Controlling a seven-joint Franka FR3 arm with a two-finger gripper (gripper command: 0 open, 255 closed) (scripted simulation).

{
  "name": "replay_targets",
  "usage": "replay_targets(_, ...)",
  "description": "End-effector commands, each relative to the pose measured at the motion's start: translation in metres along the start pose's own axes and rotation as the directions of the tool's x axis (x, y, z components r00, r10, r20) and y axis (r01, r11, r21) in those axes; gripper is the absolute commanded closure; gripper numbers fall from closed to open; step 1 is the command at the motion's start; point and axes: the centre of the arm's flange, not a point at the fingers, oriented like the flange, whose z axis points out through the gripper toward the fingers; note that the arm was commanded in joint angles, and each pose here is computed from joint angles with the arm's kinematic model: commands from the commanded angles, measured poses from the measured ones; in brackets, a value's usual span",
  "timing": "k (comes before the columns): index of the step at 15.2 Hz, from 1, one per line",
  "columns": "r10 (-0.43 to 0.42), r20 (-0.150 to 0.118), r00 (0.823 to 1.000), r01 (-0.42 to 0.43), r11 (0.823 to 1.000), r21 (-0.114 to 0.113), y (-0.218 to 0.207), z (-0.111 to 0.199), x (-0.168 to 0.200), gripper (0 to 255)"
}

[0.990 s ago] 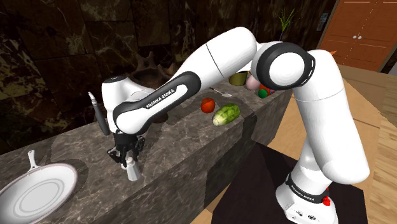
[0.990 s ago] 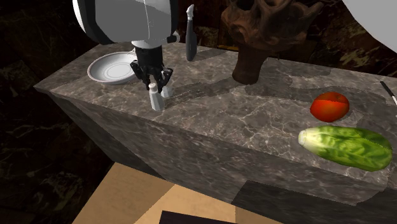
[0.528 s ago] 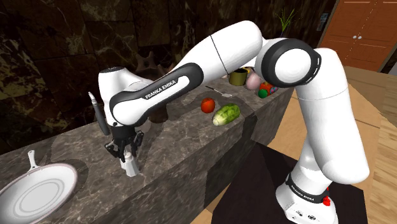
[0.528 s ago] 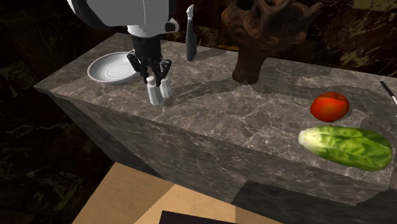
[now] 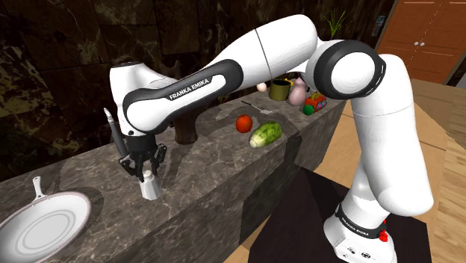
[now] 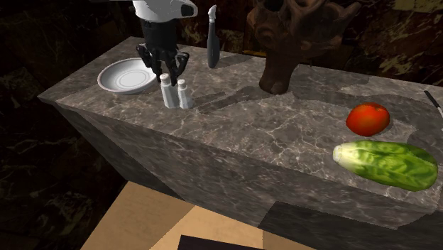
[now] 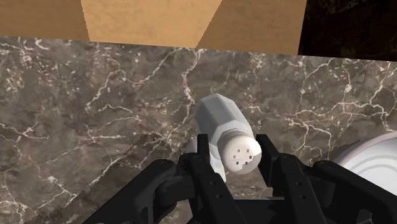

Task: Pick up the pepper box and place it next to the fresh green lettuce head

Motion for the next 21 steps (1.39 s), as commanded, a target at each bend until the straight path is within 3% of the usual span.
replay_targets(1,0.0,0.0,1.0,0.0,1.0,0.0,-0.001,-0.012,-0.001,255)
replay_targets(21,0.0,0.0,1.0,0.0,1.0,0.0,-0.011,-0.114,-0.004,255)
